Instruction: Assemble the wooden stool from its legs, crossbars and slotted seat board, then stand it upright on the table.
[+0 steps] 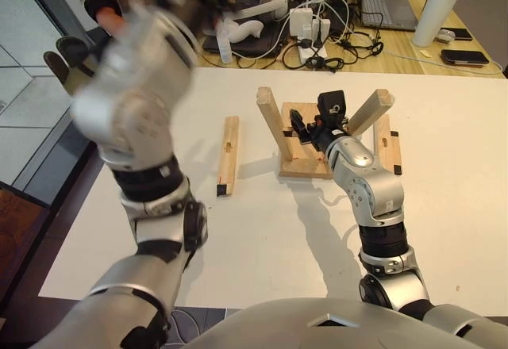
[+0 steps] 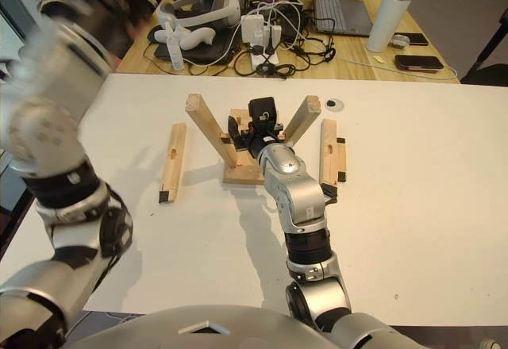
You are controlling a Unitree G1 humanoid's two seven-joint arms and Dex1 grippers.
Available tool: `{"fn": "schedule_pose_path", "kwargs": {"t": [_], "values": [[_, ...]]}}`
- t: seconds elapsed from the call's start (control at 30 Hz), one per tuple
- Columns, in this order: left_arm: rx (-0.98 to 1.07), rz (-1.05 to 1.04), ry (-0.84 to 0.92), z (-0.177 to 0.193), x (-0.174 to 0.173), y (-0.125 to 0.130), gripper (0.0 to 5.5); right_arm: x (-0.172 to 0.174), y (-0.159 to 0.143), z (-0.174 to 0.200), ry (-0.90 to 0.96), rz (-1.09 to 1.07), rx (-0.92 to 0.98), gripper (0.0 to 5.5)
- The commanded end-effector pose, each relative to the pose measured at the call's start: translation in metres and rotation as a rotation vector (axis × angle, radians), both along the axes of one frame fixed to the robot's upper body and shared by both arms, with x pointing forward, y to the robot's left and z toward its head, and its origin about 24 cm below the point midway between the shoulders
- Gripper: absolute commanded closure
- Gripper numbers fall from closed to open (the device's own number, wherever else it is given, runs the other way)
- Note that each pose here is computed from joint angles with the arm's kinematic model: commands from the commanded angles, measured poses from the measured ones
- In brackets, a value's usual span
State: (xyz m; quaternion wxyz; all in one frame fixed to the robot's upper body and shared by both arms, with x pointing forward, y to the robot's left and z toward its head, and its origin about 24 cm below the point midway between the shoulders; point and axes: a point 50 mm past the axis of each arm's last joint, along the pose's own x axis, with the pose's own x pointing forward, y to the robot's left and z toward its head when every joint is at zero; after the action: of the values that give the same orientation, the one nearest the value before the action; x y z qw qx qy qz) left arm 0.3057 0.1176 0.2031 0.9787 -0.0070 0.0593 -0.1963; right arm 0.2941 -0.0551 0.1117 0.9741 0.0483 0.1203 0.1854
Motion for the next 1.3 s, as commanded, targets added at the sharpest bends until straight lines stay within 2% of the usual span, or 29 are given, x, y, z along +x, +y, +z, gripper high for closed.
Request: {"fn": "schedule_pose_path", "kwargs": {"t": [0.03, 0.17, 0.33, 0.43, 0.47, 0.5, 0.57, 0.7, 0.73, 0.8, 0.83, 0.93, 1.0, 1.07, 1.13, 1.2, 1.3], "values": [[0.246, -0.134, 0.258, -0.074, -0.036, -0.017, 3.47, -0.012, -0.014, -0.050, 0.249, -0.028, -0.066, 1.95], [0.079, 0.138, -0.066, -0.018, -0.003, 0.012, 3.47, -0.011, -0.012, -0.050, 0.248, -0.026, -0.066, 1.95], [-0.089, 0.287, -0.341, 0.037, 0.003, 0.033, 3.47, -0.005, -0.007, -0.040, 0.186, -0.006, -0.066, 1.95], [-0.107, 0.441, -0.453, 0.058, 0.004, 0.063, 3.47, 0.006, -0.004, -0.014, 0.035, 0.038, -0.078, 1.95], [-0.118, 0.500, -0.478, 0.063, 0.004, 0.078, 3.47, 0.010, -0.001, 0.006, -0.061, 0.065, -0.060, 1.95], [-0.122, 0.543, -0.490, 0.065, 0.005, 0.090, 3.47, 0.012, 0.001, 0.022, -0.140, 0.081, -0.048, 1.95], [-0.125, 0.608, -0.479, 0.062, 0.005, 0.108, 3.47, 0.014, 0.005, 0.063, -0.320, 0.115, 0.019, 2.39], [-0.127, 0.638, -0.424, 0.046, 0.006, 0.112, 3.47, 0.007, -0.001, 0.175, -0.712, 0.100, 0.215, 3.19], [-0.122, 0.638, -0.398, 0.040, 0.006, 0.110, 3.47, 0.005, -0.009, 0.194, -0.781, 0.066, 0.232, 3.29], [-0.028, 0.583, -0.208, 0.008, 0.007, 0.101, 3.47, 0.011, -0.049, 0.210, -0.852, -0.186, 0.131, 3.49], [0.042, 0.552, -0.105, -0.011, 0.003, 0.098, 3.47, 0.015, -0.072, 0.206, -0.835, -0.325, 0.068, 3.49], [0.104, 0.536, 0.079, -0.045, -0.021, 0.098, 3.47, 0.008, -0.140, 0.141, -0.604, -0.670, -0.176, 3.49], [0.084, 0.570, 0.131, -0.056, -0.032, 0.099, 3.47, -0.012, -0.164, 0.099, -0.458, -0.786, -0.277, 3.49], [0.056, 0.612, 0.168, -0.065, -0.037, 0.098, 3.47, -0.032, -0.172, 0.050, -0.224, -0.775, -0.228, 3.49], [0.025, 0.659, 0.185, -0.071, -0.035, 0.102, 3.47, -0.043, -0.171, 0.017, -0.044, -0.736, -0.130, 3.49], [0.017, 0.712, 0.178, -0.069, -0.032, 0.112, 3.47, -0.046, -0.169, 0.006, 0.012, -0.709, -0.089, 3.49], [0.051, 0.805, 0.146, -0.062, -0.034, 0.135, 3.47, -0.045, -0.167, 0.007, -0.001, -0.673, -0.074, 3.49]]}}
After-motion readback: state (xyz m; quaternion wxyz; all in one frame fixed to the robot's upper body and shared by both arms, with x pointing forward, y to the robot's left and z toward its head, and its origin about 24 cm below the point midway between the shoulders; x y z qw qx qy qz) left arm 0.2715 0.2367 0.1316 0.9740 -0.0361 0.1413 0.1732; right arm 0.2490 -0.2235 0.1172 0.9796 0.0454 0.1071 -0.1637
